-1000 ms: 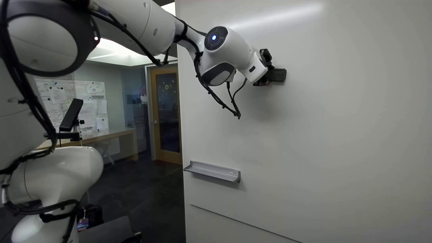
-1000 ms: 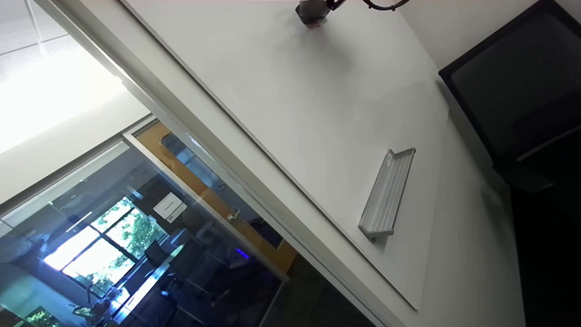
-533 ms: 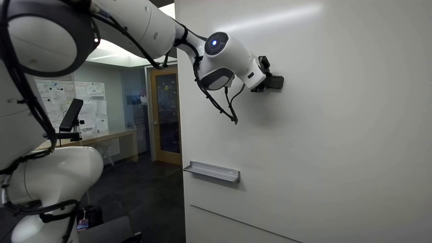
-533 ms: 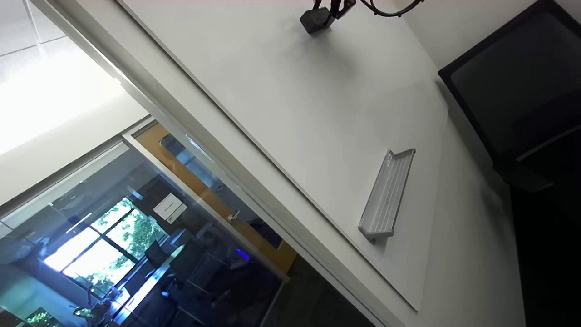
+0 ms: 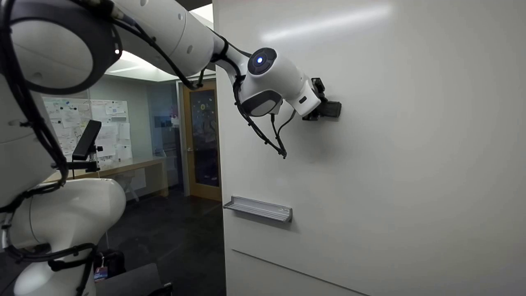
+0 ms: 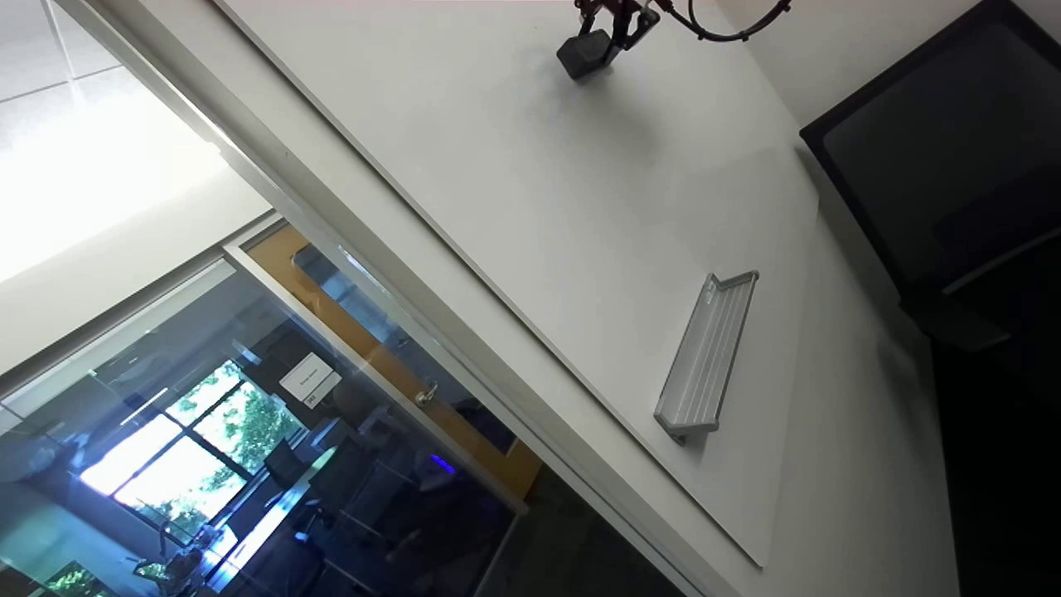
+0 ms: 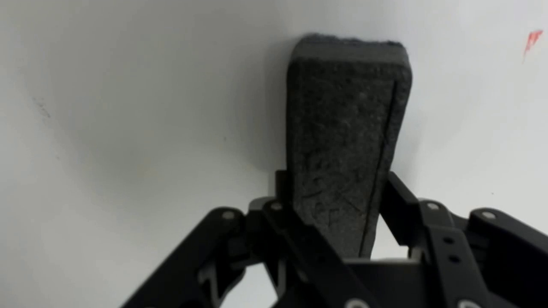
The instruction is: Take the eraser and rub off the contents on the whiteboard
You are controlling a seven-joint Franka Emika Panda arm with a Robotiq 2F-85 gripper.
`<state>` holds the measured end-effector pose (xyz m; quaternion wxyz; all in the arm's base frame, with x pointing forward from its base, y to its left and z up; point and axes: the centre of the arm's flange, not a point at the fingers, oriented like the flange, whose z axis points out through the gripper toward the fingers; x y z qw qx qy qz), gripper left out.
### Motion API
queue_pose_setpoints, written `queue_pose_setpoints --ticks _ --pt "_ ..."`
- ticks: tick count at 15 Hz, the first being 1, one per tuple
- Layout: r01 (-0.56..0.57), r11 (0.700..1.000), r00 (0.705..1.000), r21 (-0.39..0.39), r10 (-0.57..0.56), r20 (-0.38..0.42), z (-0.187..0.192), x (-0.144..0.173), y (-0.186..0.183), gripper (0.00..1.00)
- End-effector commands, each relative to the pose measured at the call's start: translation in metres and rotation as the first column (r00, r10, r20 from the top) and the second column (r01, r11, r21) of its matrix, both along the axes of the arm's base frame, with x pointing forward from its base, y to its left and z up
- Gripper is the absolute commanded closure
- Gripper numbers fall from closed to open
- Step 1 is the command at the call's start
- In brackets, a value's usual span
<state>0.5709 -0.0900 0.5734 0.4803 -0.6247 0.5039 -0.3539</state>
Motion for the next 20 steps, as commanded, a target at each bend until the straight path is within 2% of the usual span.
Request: queue_pose_setpoints --ticks 1,11,20 --pt "-0.090 0.996 0.994 -0.018 0.091 0.053 0.010 0.012 0.039 0.72" --pt "-0.135 0.989 0.972 -0.057 0.143 0.184 0.050 0.004 0.054 0.72" --pt "-0.172 0.977 0.944 -0.124 0.200 0.264 0.092 0.001 0.073 0.72"
